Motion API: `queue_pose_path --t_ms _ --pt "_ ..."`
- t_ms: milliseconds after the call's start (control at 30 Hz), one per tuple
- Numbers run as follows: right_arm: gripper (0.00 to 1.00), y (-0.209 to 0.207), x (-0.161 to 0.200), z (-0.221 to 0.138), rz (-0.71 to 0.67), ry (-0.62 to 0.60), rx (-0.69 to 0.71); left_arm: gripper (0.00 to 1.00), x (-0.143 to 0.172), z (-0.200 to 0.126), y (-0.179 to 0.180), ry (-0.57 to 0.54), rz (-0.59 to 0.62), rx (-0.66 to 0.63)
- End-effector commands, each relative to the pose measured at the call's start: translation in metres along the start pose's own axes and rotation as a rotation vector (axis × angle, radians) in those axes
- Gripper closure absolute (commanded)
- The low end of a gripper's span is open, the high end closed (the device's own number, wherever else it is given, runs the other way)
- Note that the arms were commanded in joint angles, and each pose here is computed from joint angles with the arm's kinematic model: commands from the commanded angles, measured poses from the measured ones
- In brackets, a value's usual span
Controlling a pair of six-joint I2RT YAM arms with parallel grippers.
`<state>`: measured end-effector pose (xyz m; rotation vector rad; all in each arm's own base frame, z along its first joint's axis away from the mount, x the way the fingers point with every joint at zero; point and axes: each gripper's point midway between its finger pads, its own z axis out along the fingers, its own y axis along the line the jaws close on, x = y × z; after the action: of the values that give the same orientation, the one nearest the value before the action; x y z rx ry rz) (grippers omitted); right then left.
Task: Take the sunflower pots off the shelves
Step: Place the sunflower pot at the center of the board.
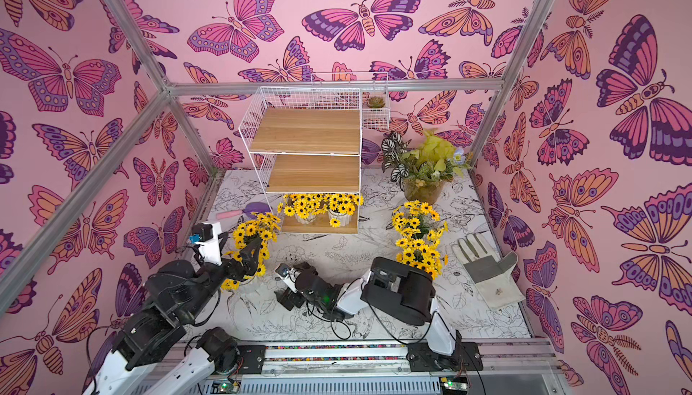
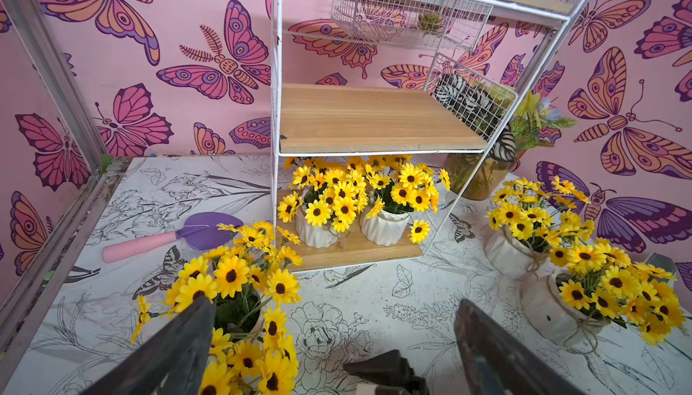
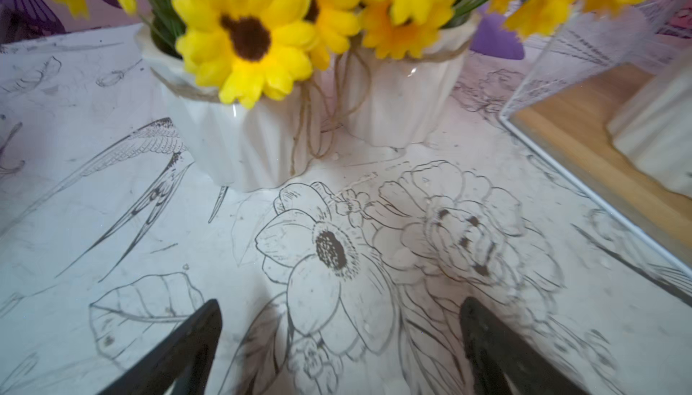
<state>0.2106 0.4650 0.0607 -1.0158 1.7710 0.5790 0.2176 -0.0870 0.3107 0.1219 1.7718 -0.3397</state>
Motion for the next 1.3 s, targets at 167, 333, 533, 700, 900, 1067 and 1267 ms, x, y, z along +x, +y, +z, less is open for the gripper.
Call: queue_pose_path --t_ms 167,333,533,700,900,1067,1267 --pt "0.01 -0.034 -0.034 -0.061 -0.007 0.016 0.182 0.0 0.009 0.035 -0.014 0.013 -0.033 0.034" --pt "0.01 -0.059 -0.047 -0.089 -0.007 0.089 0.307 0.0 0.012 0.052 -0.018 0.011 -0.015 0.039" --pt "0.01 -0.086 -0.054 -0.14 0.017 0.136 0.413 0.0 0.028 0.072 -0.028 0.046 -0.037 0.071" --pt "0.01 -0.1 -0.064 -0.181 0.025 0.101 0.445 0.0 0.048 0.089 -0.037 0.056 -0.054 0.109" --pt "0.01 -0.112 -0.069 -0.207 0.022 0.085 0.479 0.0 0.071 0.112 -0.055 0.093 -0.023 0.168" --pt "0.01 -0.117 -0.066 -0.211 0.025 0.109 0.506 0.0 0.098 0.138 -0.078 0.152 0.028 0.255" --pt "0.01 -0.131 -0.06 -0.214 0.08 0.152 0.541 0.0 0.128 0.166 -0.097 0.149 0.051 0.336"
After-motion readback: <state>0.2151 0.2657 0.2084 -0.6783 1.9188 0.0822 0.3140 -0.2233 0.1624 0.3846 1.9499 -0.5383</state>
